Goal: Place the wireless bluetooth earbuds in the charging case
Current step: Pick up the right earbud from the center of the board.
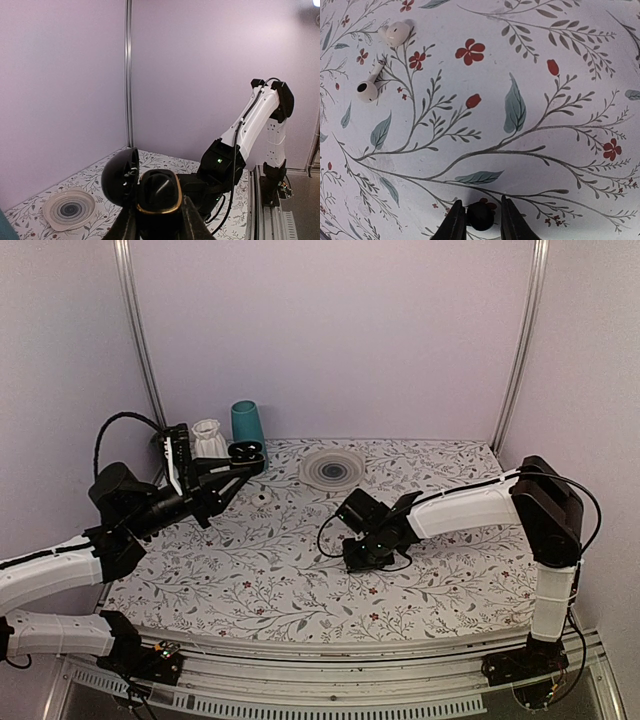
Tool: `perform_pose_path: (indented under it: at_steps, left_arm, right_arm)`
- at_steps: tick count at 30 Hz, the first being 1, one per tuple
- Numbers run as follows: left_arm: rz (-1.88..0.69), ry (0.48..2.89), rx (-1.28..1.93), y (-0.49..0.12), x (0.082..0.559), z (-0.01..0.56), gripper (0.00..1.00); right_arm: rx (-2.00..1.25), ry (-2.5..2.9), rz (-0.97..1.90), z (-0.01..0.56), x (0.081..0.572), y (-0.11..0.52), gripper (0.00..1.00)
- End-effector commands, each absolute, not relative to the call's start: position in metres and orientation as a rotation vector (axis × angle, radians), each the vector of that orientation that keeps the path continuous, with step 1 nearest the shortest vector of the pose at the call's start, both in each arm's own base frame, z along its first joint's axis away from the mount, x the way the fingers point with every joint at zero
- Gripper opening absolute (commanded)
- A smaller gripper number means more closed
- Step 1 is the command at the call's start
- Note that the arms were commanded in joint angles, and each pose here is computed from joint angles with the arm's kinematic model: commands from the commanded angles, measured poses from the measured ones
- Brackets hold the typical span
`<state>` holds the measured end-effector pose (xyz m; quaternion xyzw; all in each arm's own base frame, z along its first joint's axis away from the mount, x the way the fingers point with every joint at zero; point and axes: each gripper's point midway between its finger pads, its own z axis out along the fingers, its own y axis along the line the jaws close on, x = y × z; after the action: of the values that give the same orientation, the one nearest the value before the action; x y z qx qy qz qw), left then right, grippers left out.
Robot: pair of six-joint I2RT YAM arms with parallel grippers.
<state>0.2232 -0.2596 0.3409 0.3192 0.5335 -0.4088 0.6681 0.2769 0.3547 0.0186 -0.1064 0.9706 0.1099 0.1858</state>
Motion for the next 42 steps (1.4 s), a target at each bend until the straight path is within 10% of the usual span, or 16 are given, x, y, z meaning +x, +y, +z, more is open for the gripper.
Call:
perform_pose_path:
  at_steps: [1, 42]
  left_arm:
    - [-0.915, 1.161, 0.717, -0.258, 0.224, 0.356, 0.00]
    - [-0.929, 1.191, 0.705, -0.259, 0.227, 0.350, 0.00]
  right_arm:
    - [-0.292, 2.719, 0.276, 0.015, 0.279, 0.353, 0.24]
    - [-0.290, 2.739, 0.181, 0.005, 0.264, 0.349, 0.23]
